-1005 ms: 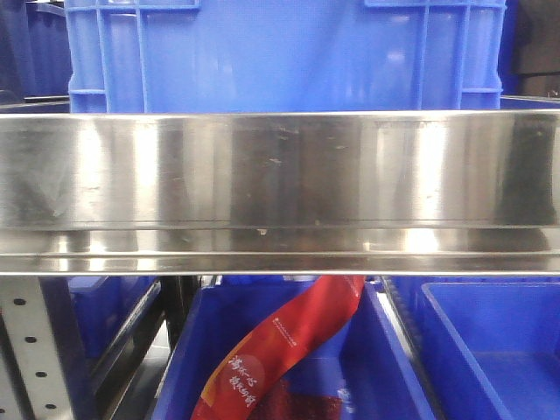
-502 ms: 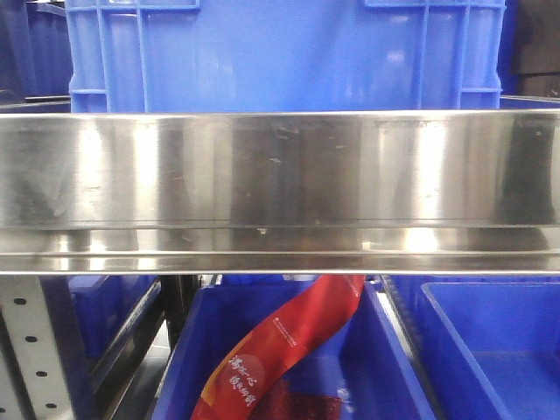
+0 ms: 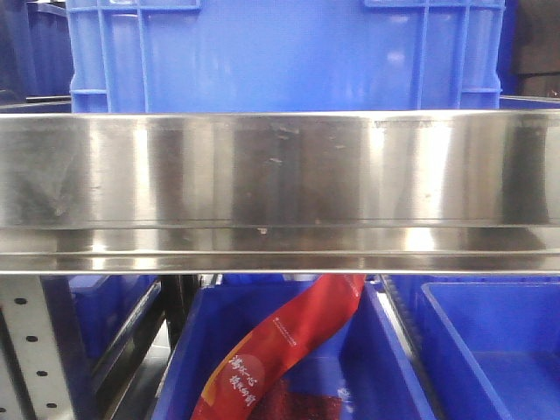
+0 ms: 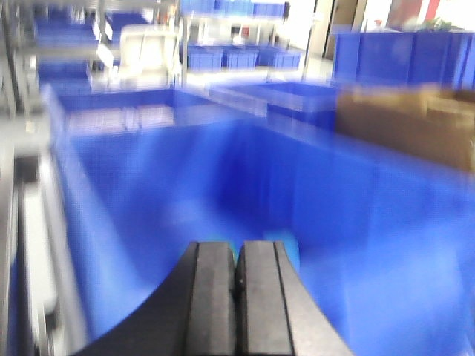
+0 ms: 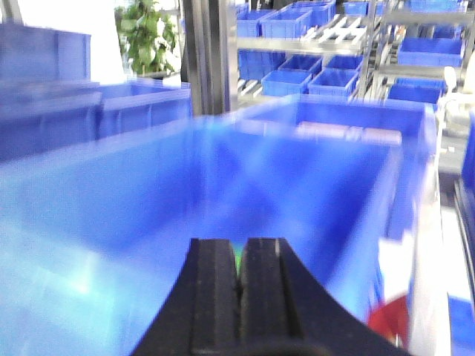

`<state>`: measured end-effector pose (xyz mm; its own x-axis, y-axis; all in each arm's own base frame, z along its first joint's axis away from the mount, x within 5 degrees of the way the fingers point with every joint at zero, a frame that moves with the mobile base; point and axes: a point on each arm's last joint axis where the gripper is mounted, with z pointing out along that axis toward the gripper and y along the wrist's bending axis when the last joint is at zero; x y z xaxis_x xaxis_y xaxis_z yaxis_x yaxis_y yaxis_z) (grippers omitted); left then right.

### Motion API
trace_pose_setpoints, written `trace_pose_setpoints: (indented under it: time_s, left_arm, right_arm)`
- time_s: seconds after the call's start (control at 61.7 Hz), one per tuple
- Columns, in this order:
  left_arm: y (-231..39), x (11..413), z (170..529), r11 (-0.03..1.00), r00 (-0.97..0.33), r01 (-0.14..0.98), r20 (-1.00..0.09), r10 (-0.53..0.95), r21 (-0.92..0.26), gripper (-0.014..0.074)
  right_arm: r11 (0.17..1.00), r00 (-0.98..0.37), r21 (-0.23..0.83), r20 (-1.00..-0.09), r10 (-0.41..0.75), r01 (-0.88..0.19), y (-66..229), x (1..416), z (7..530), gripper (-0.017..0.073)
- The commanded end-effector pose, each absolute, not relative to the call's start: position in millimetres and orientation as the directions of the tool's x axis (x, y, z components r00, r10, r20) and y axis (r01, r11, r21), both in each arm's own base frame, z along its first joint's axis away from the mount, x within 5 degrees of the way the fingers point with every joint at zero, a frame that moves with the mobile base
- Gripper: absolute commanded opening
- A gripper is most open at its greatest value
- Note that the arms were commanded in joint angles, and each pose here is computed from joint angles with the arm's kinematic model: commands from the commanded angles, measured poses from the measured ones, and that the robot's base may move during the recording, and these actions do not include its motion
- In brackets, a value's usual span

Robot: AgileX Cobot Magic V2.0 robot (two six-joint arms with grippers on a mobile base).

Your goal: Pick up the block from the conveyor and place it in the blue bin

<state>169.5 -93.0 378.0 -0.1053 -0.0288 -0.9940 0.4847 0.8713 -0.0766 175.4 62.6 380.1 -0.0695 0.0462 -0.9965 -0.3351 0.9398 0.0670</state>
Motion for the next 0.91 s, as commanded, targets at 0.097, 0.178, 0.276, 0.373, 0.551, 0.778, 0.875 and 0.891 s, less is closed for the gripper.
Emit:
trace_pose_setpoints:
  time_s: [0.097,0.178,0.276,0.373,0.551,0.778,0.875,0.891]
  left_arm:
    - [-69.8,126.7,340.5,0.873,-0.088,0.479,-0.994,-0.063,-0.097,-0.0111]
    - [-61.2,111.0,325.1,0.872,-0.078,0.479,-0.995,-0.068,-0.097,-0.0111]
    - [-53.2,96.4,314.2,0.871,-0.054,0.481,-0.995,-0.081,-0.097,-0.0111]
    - [-47.8,86.5,306.4,0.870,-0.033,0.483,-0.995,-0.092,-0.097,-0.0111]
    - [-40.4,73.3,308.2,0.868,0.032,0.487,-0.991,-0.128,-0.096,-0.0111]
    - [-37.1,70.2,313.5,0.872,0.086,0.479,-0.984,-0.157,-0.097,-0.0111]
    - [-37.1,70.2,313.5,0.872,0.086,0.479,-0.984,-0.157,-0.097,-0.0111]
    - [-37.1,70.2,313.5,0.872,0.086,0.479,-0.984,-0.157,-0.097,-0.0111]
  right_arm:
    - [0.943,-0.029,0.061,-0.998,0.055,-0.327,46.3,133.3,348.1,-0.0162]
    - [0.943,-0.027,0.061,-0.998,0.056,-0.328,40.8,117.5,330.6,-0.0162]
    - [0.942,-0.007,0.061,-0.998,0.062,-0.329,35.8,102.8,318.5,-0.0162]
    - [0.941,0.019,0.061,-0.997,0.071,-0.332,32.0,91.6,314.5,-0.0162]
    - [0.940,0.068,0.061,-0.994,0.089,-0.336,28.2,80.3,319.3,-0.0162]
    - [0.940,0.078,0.061,-0.993,0.092,-0.336,27.7,79.2,320.2,-0.0162]
    - [0.940,0.078,0.061,-0.993,0.092,-0.336,27.7,79.2,320.2,-0.0162]
    - [0.940,0.078,0.061,-0.993,0.092,-0.336,27.7,79.2,320.2,-0.0162]
